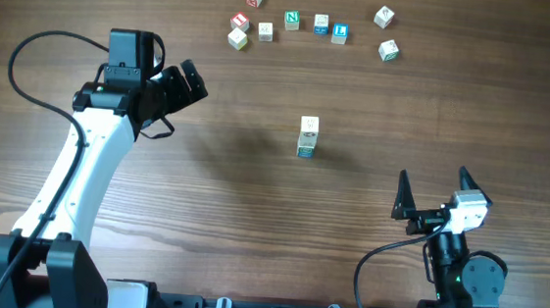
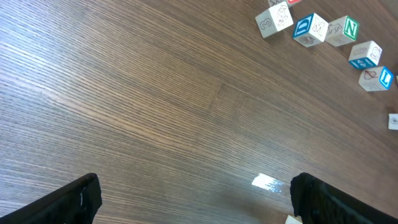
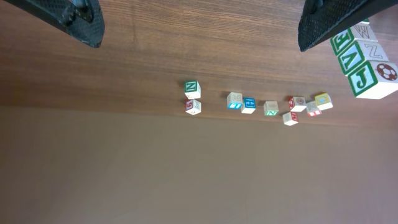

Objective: Form a tower

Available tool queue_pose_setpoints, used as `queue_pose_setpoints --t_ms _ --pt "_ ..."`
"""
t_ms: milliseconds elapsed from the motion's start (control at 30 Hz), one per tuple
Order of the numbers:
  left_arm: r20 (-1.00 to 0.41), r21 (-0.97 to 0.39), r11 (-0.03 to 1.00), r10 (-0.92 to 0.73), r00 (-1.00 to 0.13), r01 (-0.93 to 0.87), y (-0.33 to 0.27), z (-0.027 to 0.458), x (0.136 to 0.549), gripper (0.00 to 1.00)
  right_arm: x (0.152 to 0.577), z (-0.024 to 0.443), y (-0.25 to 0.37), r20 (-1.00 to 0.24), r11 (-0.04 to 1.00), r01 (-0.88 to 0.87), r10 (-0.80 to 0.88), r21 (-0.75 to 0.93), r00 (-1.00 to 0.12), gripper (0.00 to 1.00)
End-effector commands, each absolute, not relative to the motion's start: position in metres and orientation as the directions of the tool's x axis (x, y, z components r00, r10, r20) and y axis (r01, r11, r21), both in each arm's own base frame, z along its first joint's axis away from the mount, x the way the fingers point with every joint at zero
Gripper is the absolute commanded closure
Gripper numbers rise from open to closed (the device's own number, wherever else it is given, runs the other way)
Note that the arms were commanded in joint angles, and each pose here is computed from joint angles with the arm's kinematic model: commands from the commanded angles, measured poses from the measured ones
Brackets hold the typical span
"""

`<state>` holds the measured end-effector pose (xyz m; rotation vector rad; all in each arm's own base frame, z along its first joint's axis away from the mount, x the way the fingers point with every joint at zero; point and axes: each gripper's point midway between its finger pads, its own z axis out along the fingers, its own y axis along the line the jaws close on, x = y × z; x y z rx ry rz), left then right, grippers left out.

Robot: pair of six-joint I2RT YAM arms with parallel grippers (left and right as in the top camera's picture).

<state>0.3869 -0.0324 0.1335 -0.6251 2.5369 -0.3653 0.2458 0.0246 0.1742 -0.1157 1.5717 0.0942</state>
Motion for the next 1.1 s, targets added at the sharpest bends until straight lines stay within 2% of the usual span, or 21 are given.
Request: queue_pose_setpoints --t_ms 0,167,400,700,900,1067 --pt "-0.433 -0.36 0.86 -0.498 -0.751 -0.362 -0.027 0.14 0.389 0.0 0.246 0.176 0.022 -1.0 0.992 -0.12 -0.024 -0.025 0.01 0.0" --pt "-0.545 -0.409 0.859 -0.5 -0.673 -0.307 -0.026 0.184 0.396 0.0 0.246 0.176 0.022 -1.0 0.992 -0.12 -0.024 -0.025 0.01 0.0" --pt "-0.735 -0.411 0.879 -0.477 -0.482 -0.242 -0.009 0.27 0.364 0.0 0.246 0.176 0.022 -1.0 0.992 -0.12 -0.024 -0.024 0.008 0.0" --pt "-0.821 -0.437 0.895 -0.436 -0.368 -0.086 -0.021 0.249 0.349 0.0 0.246 0.176 0.022 -1.0 0.992 -0.12 -0.024 -0.024 0.008 0.0" --pt "-0.841 -0.441 0.895 -0.438 -0.319 -0.066 -0.019 0.248 0.323 0.0 0.246 0.176 0.022 -1.0 0.992 -0.12 -0.024 -0.024 0.008 0.0" --pt "-0.839 -0.441 0.895 -0.438 -0.321 -0.07 -0.018 0.232 0.31 0.0 0.246 0.176 0.022 -1.0 0.992 -0.12 -0.024 -0.025 0.008 0.0"
